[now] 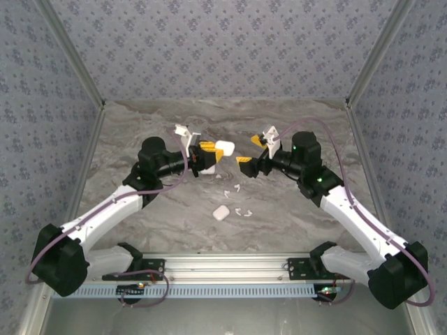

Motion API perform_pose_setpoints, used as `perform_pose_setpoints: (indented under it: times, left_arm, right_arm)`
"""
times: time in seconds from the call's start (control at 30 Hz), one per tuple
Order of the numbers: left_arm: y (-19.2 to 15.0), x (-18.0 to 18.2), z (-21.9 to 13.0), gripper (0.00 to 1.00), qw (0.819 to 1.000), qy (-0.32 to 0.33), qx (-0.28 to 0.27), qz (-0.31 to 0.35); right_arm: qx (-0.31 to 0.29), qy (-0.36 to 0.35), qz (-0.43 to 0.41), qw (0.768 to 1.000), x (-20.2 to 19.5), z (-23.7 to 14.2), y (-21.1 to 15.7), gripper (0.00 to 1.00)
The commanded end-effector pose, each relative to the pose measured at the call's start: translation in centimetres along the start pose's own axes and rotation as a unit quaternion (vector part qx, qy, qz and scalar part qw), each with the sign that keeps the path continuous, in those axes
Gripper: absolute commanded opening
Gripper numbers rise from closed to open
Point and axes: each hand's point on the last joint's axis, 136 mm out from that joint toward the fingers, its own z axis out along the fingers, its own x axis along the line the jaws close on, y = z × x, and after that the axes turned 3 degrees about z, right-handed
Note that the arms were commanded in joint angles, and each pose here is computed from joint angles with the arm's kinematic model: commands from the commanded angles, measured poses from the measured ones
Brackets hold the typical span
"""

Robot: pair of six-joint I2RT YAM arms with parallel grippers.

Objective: Insert wireless bluetooth earbuds into charging case

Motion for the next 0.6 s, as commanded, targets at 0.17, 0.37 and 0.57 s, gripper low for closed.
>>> perform_pose_setpoints:
  times: [0.17,0.37,0.57]
  left_arm:
    - [2.7,-1.8,-0.1,0.05,0.995,-0.023,-0.025,0.091]
    - [2.6,-2.3,0.0,0.04,0.995,-0.03,-0.023,0.094]
    - [2.7,-2.5,-0.1,0.02,0.995,-0.032,-0.023,0.097]
  right_arm:
    - [-0.04,0.015,0.008,0.999,0.5,-0.4,3.4,0.85]
    - [-0.039,0.011,0.014,0.999,0.0,0.2,3.8,0.82]
    - [-0.028,0.002,0.018,0.999,-0.6,0.6,3.8,0.79]
